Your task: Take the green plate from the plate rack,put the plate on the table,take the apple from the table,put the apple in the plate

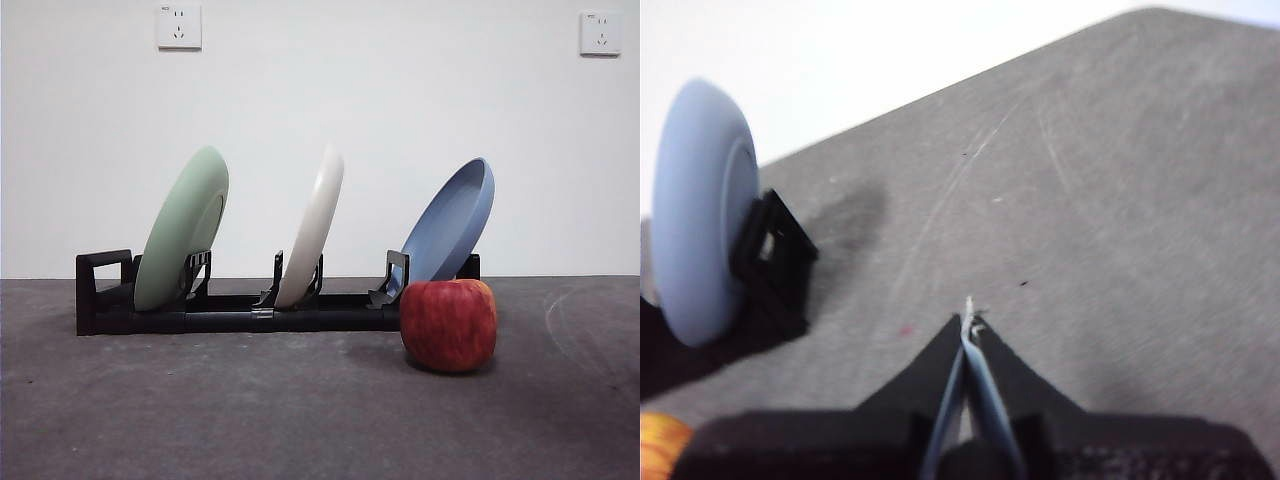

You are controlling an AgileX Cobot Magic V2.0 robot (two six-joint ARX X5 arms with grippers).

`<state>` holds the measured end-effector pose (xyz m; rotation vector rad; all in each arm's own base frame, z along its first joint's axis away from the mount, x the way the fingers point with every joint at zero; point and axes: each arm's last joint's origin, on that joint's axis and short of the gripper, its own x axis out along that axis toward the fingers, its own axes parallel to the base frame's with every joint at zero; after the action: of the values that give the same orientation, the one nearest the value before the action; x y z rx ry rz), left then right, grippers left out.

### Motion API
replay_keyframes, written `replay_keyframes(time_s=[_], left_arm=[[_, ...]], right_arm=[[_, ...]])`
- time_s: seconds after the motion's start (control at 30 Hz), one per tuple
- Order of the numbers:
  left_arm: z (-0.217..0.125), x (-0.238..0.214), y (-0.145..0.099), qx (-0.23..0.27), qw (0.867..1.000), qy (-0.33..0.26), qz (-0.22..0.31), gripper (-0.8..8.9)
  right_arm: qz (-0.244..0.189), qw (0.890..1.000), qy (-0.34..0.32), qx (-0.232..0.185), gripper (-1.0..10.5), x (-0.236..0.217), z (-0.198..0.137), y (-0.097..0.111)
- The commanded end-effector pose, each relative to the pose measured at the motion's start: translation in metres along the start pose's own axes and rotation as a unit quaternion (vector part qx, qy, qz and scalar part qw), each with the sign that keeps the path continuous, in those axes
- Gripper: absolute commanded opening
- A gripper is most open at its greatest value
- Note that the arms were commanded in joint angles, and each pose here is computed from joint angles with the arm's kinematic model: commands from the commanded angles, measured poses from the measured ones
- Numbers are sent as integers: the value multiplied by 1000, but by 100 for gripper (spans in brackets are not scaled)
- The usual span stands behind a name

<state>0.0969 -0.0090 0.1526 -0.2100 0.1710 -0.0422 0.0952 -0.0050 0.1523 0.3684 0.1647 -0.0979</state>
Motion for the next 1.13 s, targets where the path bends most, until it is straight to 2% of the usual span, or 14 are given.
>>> replay_keyframes(time_s=[0.03, 0.13, 0.3, 0.43, 0.6, 0.77, 0.93, 1.03, 1.13], left_arm=[[3, 0, -1, -58, 998, -8, -11, -4], [14, -4, -5, -79, 996, -16, -46, -4], [41, -14, -14, -77, 991, -37, -99, -5], [69, -21, -22, -73, 986, -37, -146, -5], [110, -23, -35, -70, 975, -6, -213, -5], [155, -16, -50, -71, 960, 48, -265, -5], [202, -5, -64, -55, 944, 120, -301, -5], [229, 2, -71, -30, 935, 165, -313, -5], [250, 12, -77, -4, 928, 211, -308, -4]], right_arm=[[29, 996, 1, 85, 0, 0, 2, 2], [88, 992, -11, 88, -3, -3, 11, 9], [167, 983, -19, 79, -12, -14, 39, 24], [216, 974, -4, 71, -12, -22, 72, 39], [280, 958, 21, 59, -11, -26, 123, 62], [313, 946, 75, 46, -11, -21, 167, 83], [355, 921, 160, 28, -11, -6, 197, 100], [352, 912, 209, 5, -11, 5, 204, 111], [323, 908, 265, -23, -10, 17, 203, 122]])
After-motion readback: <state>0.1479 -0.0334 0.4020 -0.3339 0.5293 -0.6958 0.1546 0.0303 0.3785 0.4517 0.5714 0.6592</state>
